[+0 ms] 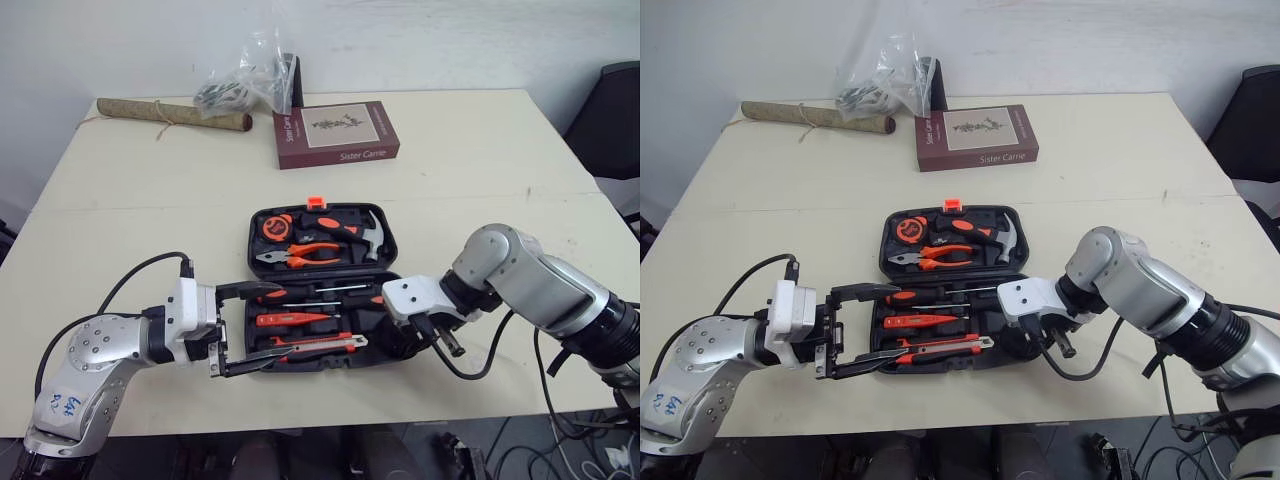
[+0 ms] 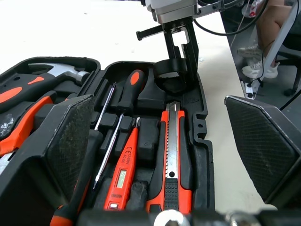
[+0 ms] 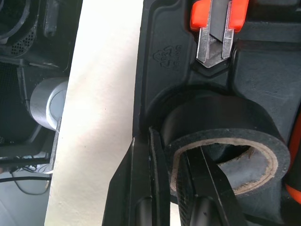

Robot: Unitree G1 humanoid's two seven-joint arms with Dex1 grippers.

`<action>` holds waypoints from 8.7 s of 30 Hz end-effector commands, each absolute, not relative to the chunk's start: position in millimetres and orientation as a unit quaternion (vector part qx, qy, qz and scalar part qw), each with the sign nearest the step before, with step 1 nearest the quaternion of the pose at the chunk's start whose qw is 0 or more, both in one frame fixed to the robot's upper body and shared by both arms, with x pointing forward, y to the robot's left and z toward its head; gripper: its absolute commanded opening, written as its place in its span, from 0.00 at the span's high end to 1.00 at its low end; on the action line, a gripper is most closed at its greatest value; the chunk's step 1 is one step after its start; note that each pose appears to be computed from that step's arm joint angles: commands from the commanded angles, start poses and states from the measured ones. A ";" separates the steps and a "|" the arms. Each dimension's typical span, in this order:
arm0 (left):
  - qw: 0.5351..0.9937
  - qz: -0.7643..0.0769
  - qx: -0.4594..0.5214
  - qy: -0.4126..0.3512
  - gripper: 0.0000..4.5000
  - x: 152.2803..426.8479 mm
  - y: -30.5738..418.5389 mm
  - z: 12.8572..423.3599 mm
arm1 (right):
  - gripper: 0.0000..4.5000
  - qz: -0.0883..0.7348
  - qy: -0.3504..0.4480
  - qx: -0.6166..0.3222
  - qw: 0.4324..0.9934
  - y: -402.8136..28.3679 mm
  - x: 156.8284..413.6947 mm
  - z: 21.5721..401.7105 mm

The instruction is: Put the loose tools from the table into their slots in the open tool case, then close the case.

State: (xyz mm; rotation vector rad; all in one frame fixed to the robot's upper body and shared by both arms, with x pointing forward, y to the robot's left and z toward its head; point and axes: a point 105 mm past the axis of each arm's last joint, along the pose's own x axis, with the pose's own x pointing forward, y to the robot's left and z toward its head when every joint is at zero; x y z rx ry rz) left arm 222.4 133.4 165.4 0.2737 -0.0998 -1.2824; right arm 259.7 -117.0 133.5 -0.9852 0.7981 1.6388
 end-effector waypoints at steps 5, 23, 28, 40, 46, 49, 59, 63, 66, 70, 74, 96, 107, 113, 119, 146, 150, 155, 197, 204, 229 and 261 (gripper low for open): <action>0.787 -0.599 0.137 -0.058 0.00 218.5 130.9 167.7 | 1.00 0.680 0.365 -0.406 0.490 -123.9 256.8 131.1; 0.793 -0.590 0.142 -0.059 0.00 222.2 135.8 165.0 | 0.33 0.737 0.323 -0.370 0.465 -109.7 246.6 174.1; 0.792 -0.590 0.145 -0.060 0.00 223.6 137.5 165.0 | 0.33 0.765 0.278 -0.294 0.502 -115.7 244.2 191.7; 0.792 -0.590 0.149 -0.058 0.00 226.4 139.3 166.5 | 0.98 0.751 0.083 -0.181 0.629 -122.8 252.8 138.1; 0.786 -0.597 0.155 -0.052 0.00 227.8 141.2 168.9 | 0.98 0.713 0.073 -0.197 0.669 -121.5 272.1 115.3; 0.787 -0.595 0.157 -0.051 0.00 228.7 143.4 170.2 | 0.98 0.711 0.107 -0.226 0.657 -127.6 271.1 94.8; 0.805 -0.571 0.157 -0.049 0.00 229.8 151.4 170.6 | 0.98 0.721 0.063 -0.223 0.653 -133.5 266.1 89.0; 0.828 -0.539 0.145 -0.053 0.00 236.3 160.2 173.1 | 0.98 0.689 0.021 -0.146 0.709 -134.9 277.5 123.5; 0.854 -0.501 0.142 -0.029 0.00 244.5 174.1 168.7 | 0.98 0.676 0.012 -0.150 0.722 -149.2 274.0 139.1; 0.887 -0.432 0.161 0.019 0.12 265.5 198.2 156.2 | 1.00 0.619 -0.006 -0.148 0.771 -169.4 285.9 161.3; 0.904 -0.396 0.154 0.053 0.45 286.7 203.0 142.4 | 1.00 0.548 0.024 -0.204 0.811 -196.6 311.7 149.1; 0.881 -0.436 0.149 0.109 0.99 334.8 147.4 103.6 | 1.00 0.541 0.035 -0.216 0.812 -140.6 332.8 111.3; 0.899 -0.390 0.155 0.123 0.99 329.6 181.6 99.1 | 1.00 0.480 0.084 -0.214 0.847 -177.3 334.5 102.0; 0.937 -0.321 0.113 0.082 0.72 316.4 234.6 136.1 | 0.57 0.428 0.102 -0.125 0.889 -199.2 339.7 140.0; 0.937 -0.312 0.000 0.160 0.09 314.7 219.0 175.9 | 0.00 0.373 0.297 0.015 0.879 -200.4 334.5 167.5; 0.929 -0.249 -0.015 0.275 0.18 375.6 182.1 158.7 | 0.00 0.245 0.417 0.053 0.874 -163.2 385.8 154.5; 0.923 -0.255 -0.018 0.288 0.59 373.6 178.9 153.2 | 0.11 0.234 0.430 0.067 0.869 -160.2 387.4 148.2; 0.916 -0.273 -0.041 0.292 1.00 371.7 170.6 148.9 | 0.64 0.244 0.442 0.096 0.858 -150.2 384.9 143.4; 0.943 -0.235 0.226 -0.063 0.40 272.3 269.0 146.4 | 0.41 0.335 -0.092 -0.371 0.861 -225.8 294.8 124.7; 0.928 -0.311 0.199 -0.046 0.68 316.7 235.7 165.6 | 0.70 0.480 0.081 -0.229 0.843 -205.3 239.4 99.4; 0.854 -0.477 0.190 0.084 0.99 332.8 170.9 113.6 | 1.00 0.424 0.081 -0.326 0.841 -169.9 349.6 86.8; 0.783 -0.582 0.218 0.026 0.99 344.4 39.5 136.3 | 1.00 0.447 -0.025 -0.222 0.866 -114.5 277.7 138.2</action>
